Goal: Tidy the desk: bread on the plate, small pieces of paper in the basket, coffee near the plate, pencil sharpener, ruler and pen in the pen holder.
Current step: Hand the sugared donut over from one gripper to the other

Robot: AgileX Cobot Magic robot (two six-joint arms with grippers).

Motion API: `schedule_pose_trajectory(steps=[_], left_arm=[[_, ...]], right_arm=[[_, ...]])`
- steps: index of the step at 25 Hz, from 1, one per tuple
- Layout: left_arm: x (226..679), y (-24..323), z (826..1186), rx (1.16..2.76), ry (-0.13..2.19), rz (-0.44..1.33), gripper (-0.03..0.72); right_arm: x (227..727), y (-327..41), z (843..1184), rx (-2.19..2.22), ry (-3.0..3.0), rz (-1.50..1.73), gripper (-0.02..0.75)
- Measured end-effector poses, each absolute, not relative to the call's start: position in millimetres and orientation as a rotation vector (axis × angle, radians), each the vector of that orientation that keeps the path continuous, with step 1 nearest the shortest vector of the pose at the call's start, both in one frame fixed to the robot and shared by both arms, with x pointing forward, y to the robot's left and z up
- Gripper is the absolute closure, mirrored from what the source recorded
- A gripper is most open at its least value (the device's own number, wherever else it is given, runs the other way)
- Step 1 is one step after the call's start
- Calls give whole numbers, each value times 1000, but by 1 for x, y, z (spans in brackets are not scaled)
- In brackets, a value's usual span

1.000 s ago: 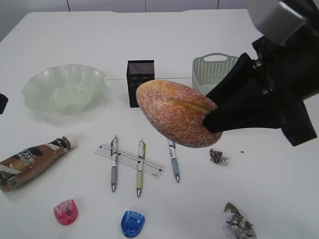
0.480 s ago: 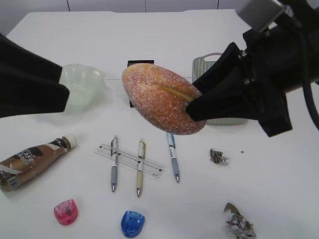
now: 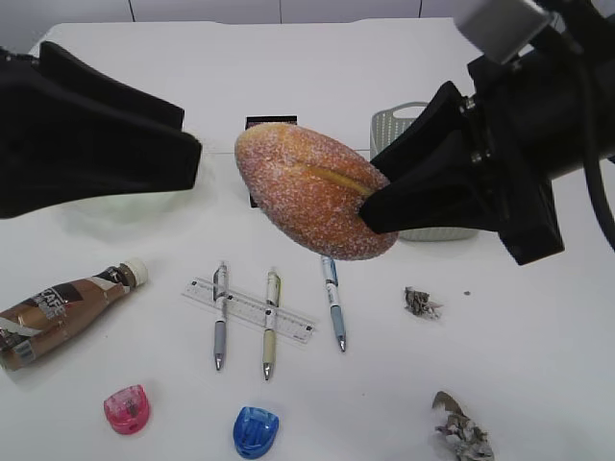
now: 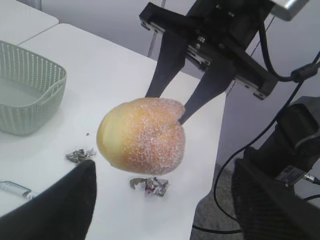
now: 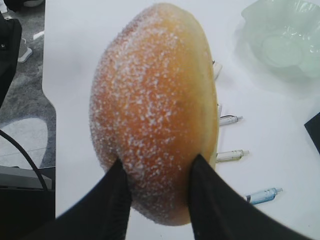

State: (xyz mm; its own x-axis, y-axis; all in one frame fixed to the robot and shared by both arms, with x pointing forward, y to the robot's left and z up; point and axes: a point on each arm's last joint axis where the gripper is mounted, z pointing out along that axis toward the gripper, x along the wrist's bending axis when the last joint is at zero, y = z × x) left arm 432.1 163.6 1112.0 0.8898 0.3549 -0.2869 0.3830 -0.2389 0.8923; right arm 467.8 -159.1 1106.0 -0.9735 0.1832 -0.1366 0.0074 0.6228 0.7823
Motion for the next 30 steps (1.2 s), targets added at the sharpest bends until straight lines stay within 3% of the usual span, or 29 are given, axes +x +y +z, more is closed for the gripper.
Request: schedule_pose_trajectory(steps=[21,30], left_arm=[[472,143,1082,1680,578,-216,69],[477,139,1069,1682,566,-290,82]], right_arm=[[467,-159,1106,120,2639,1266,482],[467,-159,1106,118,2638,1267,482]])
